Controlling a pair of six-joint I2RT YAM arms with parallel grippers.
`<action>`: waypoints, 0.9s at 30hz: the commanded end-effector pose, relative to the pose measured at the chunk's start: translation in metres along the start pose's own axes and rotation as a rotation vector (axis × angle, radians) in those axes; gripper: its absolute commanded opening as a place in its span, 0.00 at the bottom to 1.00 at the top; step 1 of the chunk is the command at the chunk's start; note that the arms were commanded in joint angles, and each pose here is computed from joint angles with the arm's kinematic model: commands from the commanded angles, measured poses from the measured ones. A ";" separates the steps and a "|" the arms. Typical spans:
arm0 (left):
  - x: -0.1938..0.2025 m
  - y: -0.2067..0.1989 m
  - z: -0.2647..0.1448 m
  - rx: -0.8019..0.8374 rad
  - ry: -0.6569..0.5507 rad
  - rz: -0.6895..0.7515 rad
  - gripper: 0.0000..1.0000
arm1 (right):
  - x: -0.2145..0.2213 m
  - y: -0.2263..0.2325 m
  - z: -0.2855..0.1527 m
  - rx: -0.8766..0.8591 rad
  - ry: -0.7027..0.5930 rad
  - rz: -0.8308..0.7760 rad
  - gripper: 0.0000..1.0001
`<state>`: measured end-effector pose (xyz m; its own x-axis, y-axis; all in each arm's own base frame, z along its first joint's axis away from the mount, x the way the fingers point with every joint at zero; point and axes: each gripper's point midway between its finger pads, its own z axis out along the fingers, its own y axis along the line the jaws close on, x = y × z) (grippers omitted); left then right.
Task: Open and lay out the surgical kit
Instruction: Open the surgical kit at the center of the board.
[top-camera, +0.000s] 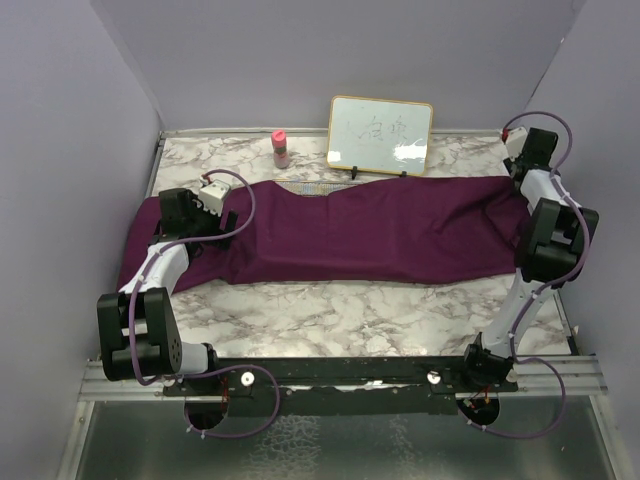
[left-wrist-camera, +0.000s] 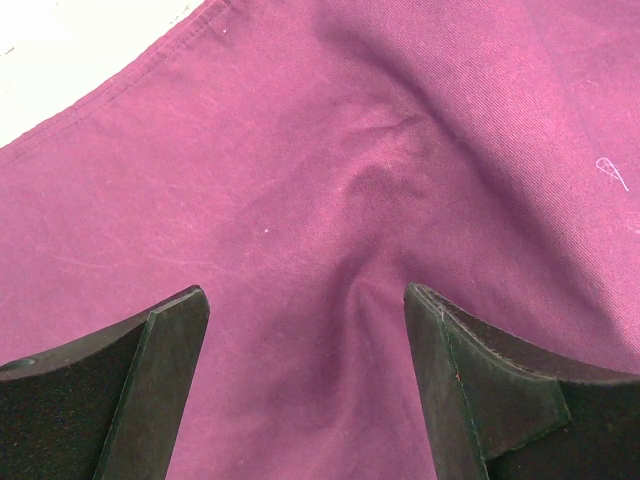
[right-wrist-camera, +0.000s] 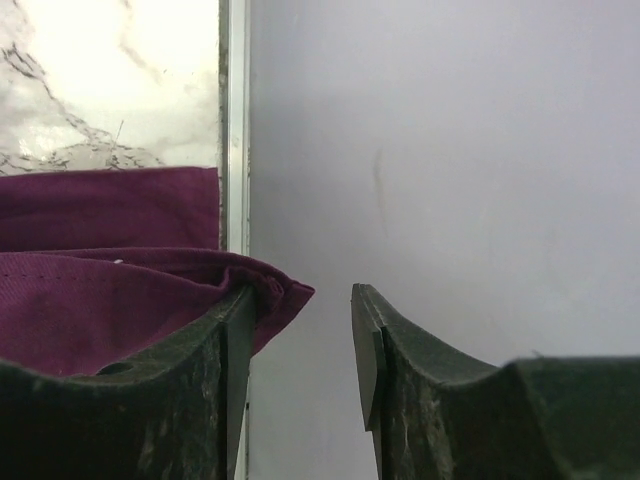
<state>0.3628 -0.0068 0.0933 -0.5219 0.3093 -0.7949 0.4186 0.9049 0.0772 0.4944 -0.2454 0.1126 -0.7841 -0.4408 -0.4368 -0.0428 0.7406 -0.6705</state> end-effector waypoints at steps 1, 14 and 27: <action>0.000 -0.001 0.002 0.000 0.001 0.010 0.82 | -0.028 -0.033 -0.025 0.047 -0.109 0.071 0.44; -0.001 0.000 0.002 -0.006 0.010 0.007 0.82 | -0.050 -0.065 -0.016 0.183 -0.172 0.037 0.44; 0.003 0.002 0.005 -0.016 0.032 0.008 0.82 | -0.065 -0.039 0.011 0.070 -0.232 0.000 0.43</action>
<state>0.3603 -0.0069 0.0846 -0.5492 0.3135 -0.7747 0.4153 0.9068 0.0725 0.5410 -0.2547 0.1614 -0.6710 -0.5080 -0.5401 0.0429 0.7006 -0.7123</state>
